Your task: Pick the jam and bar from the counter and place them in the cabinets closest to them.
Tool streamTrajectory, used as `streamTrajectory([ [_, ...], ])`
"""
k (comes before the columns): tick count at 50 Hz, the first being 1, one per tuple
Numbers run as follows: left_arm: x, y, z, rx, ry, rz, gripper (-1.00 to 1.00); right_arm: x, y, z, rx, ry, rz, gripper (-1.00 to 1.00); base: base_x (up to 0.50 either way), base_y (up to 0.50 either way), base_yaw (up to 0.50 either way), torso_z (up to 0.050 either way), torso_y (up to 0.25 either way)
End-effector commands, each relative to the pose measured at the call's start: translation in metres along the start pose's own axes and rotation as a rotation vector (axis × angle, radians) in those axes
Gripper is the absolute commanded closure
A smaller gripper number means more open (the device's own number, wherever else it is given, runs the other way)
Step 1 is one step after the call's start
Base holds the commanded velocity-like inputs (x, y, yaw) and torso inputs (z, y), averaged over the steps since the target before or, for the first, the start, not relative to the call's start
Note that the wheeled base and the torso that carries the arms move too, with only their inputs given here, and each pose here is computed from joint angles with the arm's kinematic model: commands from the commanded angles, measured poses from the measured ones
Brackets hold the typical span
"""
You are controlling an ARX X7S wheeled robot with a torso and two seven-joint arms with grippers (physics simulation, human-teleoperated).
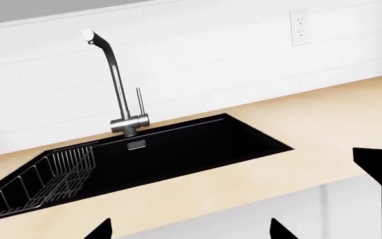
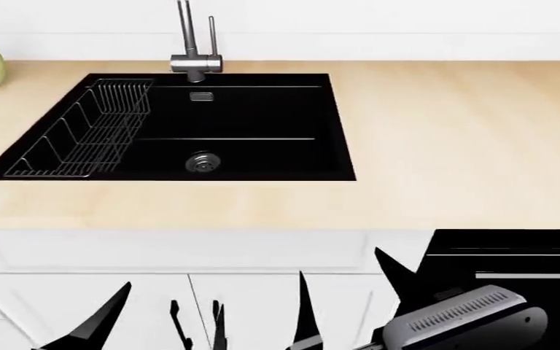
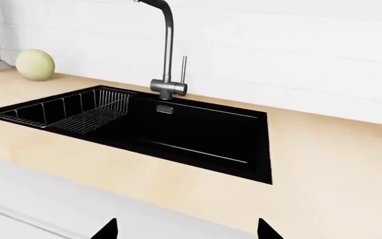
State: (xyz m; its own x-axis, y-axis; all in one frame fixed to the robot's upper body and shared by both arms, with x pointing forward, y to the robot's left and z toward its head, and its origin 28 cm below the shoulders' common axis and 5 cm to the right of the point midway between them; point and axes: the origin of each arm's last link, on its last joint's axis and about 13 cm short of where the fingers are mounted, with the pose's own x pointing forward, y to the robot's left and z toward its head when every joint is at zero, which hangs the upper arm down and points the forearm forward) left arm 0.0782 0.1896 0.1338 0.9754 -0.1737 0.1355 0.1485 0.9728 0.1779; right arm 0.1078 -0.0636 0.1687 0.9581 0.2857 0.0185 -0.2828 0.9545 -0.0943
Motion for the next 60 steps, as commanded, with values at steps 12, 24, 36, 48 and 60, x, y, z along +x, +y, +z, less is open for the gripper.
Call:
streamTrajectory([
  [12, 0.0002, -0.0005, -0.0005, 0.000, 0.001, 0.000, -1.00, -0.0008, -0.0002, 0.0001, 0.002, 0.001, 0.002, -1.00, 0.00, 0.50, 0.00, 0.000, 0.000],
  [24, 0.0009, -0.0005, -0.0009, 0.000, 0.002, -0.002, -1.00, -0.0003, -0.0003, 0.0000, 0.006, 0.003, 0.002, -1.00, 0.00, 0.50, 0.00, 0.000, 0.000],
  [36, 0.0022, -0.0003, -0.0001, 0.001, 0.002, -0.003, -1.00, -0.0004, -0.0004, 0.0007, 0.012, 0.009, 0.007, -1.00, 0.00, 0.50, 0.00, 0.000, 0.000],
  [48, 0.0023, -0.0006, 0.0000, 0.000, 0.002, -0.004, -1.00, -0.0006, -0.0001, 0.0005, 0.018, 0.013, 0.008, -1.00, 0.00, 0.50, 0.00, 0.000, 0.000],
  [60, 0.0023, -0.0007, -0.0011, -0.001, 0.003, -0.003, -1.00, -0.0008, 0.0003, -0.0001, 0.022, 0.016, 0.010, -1.00, 0.00, 0.50, 0.00, 0.000, 0.000],
])
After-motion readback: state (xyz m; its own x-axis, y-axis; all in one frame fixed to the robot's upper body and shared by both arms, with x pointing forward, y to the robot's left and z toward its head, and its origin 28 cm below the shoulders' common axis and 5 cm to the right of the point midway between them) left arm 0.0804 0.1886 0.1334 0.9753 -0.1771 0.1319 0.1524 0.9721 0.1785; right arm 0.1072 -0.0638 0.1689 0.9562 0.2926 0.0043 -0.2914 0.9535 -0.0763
